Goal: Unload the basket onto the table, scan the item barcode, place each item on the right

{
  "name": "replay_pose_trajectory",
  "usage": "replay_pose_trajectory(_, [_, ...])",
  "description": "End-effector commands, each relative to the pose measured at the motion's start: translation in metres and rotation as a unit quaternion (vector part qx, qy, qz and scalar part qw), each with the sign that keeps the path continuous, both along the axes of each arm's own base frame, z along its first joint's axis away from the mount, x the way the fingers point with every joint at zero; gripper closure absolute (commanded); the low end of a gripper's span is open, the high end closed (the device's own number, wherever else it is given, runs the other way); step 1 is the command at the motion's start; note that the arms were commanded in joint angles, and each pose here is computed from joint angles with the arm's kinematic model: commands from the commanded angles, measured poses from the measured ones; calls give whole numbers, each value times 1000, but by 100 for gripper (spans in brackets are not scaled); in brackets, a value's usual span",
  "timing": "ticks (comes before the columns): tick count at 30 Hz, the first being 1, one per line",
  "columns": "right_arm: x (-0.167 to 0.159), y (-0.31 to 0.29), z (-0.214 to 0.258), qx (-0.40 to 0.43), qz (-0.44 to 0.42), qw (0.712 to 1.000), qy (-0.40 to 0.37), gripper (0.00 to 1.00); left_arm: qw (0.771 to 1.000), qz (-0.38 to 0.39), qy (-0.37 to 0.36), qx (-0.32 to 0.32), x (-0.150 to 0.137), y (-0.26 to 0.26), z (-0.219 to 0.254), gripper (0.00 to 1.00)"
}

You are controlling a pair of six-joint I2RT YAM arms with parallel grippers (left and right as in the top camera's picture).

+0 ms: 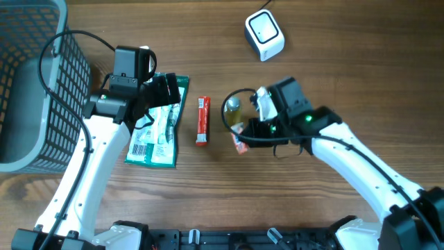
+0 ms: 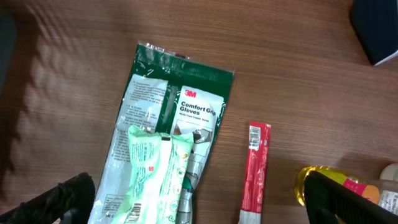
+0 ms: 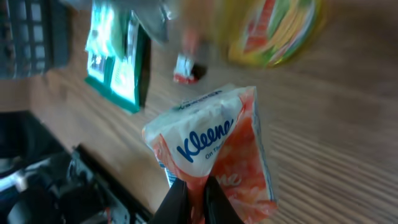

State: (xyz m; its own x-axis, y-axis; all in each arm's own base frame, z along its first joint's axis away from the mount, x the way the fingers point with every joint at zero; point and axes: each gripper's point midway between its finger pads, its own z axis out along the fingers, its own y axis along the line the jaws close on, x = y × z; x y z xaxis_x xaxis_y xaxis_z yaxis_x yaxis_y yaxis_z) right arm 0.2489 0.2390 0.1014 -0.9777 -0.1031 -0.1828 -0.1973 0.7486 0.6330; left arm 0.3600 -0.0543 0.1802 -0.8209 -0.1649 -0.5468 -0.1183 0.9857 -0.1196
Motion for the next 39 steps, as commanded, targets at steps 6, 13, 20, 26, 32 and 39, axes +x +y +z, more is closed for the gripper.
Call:
replay_pose_trajectory(6, [-30, 30, -29, 75, -16, 996, 49, 96, 1000, 1, -1, -3, 2, 1, 1, 0])
replay_pose_trajectory(13, [-36, 35, -42, 111, -51, 991, 57, 96, 1000, 1, -1, -3, 1, 1, 1, 0])
replay_pose_trajectory(20, [-37, 26, -56, 99, -86, 989, 65, 96, 1000, 1, -1, -3, 1, 1, 1, 0])
replay_pose_trajectory(26, [-38, 26, -57, 98, -88, 989, 65, 96, 1000, 1, -1, -3, 1, 1, 1, 0])
replay_pose_trajectory(32, [-37, 20, -63, 80, -100, 989, 69, 96, 1000, 1, -1, -3, 1, 1, 1, 0])
replay_pose_trajectory(39, [-37, 15, -70, 63, -117, 988, 75, 96, 1000, 1, -1, -3, 2, 1, 1, 0])
